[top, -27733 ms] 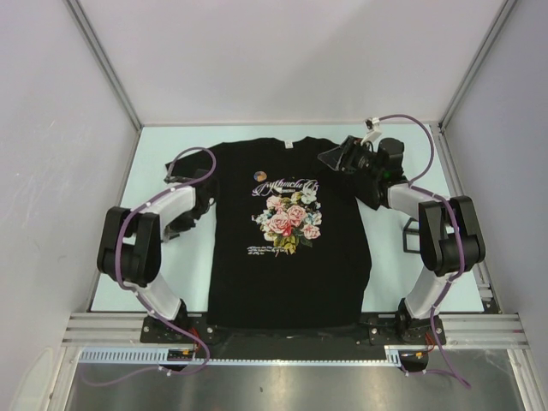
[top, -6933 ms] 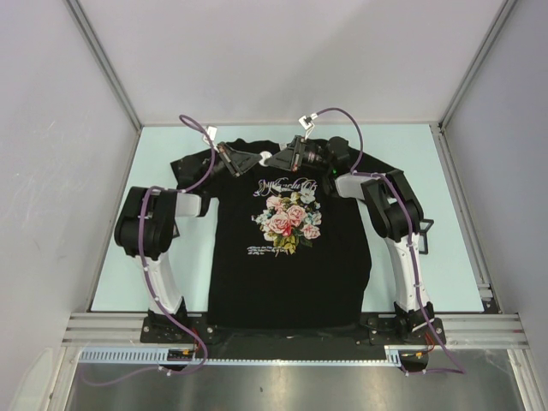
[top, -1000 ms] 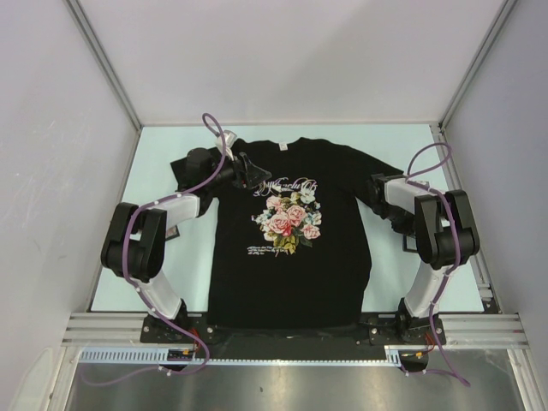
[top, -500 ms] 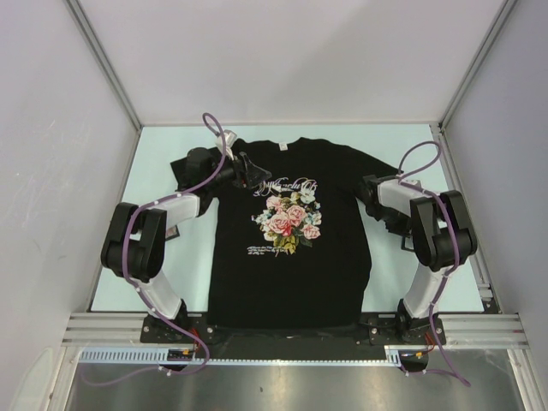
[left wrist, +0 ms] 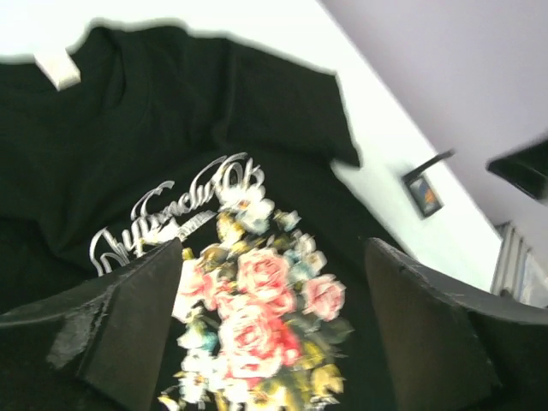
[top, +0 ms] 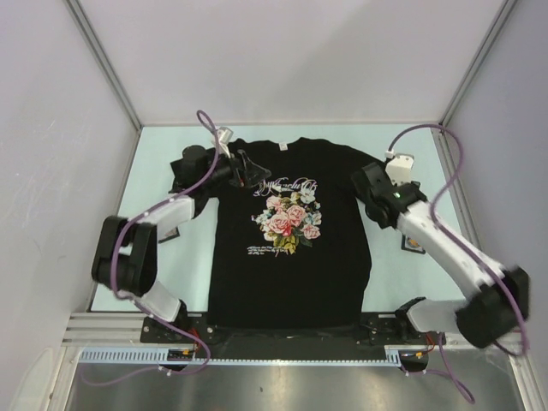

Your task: Remove the brooch from the garment

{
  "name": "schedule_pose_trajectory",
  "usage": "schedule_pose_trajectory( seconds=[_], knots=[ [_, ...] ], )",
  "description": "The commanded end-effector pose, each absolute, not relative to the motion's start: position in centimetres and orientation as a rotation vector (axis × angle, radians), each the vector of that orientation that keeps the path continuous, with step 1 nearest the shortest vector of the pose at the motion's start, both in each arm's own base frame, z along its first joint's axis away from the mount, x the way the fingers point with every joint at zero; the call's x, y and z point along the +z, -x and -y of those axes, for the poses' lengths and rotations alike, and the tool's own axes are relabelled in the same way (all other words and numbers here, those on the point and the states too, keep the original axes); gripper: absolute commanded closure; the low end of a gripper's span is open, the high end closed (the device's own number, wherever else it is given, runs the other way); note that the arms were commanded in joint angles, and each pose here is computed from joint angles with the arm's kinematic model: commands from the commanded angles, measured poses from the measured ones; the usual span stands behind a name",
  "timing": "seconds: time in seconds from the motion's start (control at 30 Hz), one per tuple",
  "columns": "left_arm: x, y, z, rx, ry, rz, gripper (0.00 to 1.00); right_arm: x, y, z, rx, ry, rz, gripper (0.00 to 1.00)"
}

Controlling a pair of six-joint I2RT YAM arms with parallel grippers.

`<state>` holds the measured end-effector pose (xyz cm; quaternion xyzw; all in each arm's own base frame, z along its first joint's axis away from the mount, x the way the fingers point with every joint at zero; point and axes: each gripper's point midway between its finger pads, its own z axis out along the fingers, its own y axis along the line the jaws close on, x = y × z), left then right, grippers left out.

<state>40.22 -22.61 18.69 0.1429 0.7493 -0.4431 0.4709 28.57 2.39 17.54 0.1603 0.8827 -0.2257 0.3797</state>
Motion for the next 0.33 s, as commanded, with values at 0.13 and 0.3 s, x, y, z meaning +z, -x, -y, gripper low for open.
schedule_pose_trajectory(
  seconds=[0.13, 0.3],
  knots=[
    [33.0, -30.2, 19.9, -1.058, -0.200, -1.577, 0.00, 29.4, -24.2, -9.6, 0.143, -0.170, -1.994, 0.28],
    [40.3, -23.9, 16.7, -0.962, -0.177, -1.492, 0.01, 35.3, -20.9, -9.9, 0.402, -0.055, -1.791, 0.11]
  ],
)
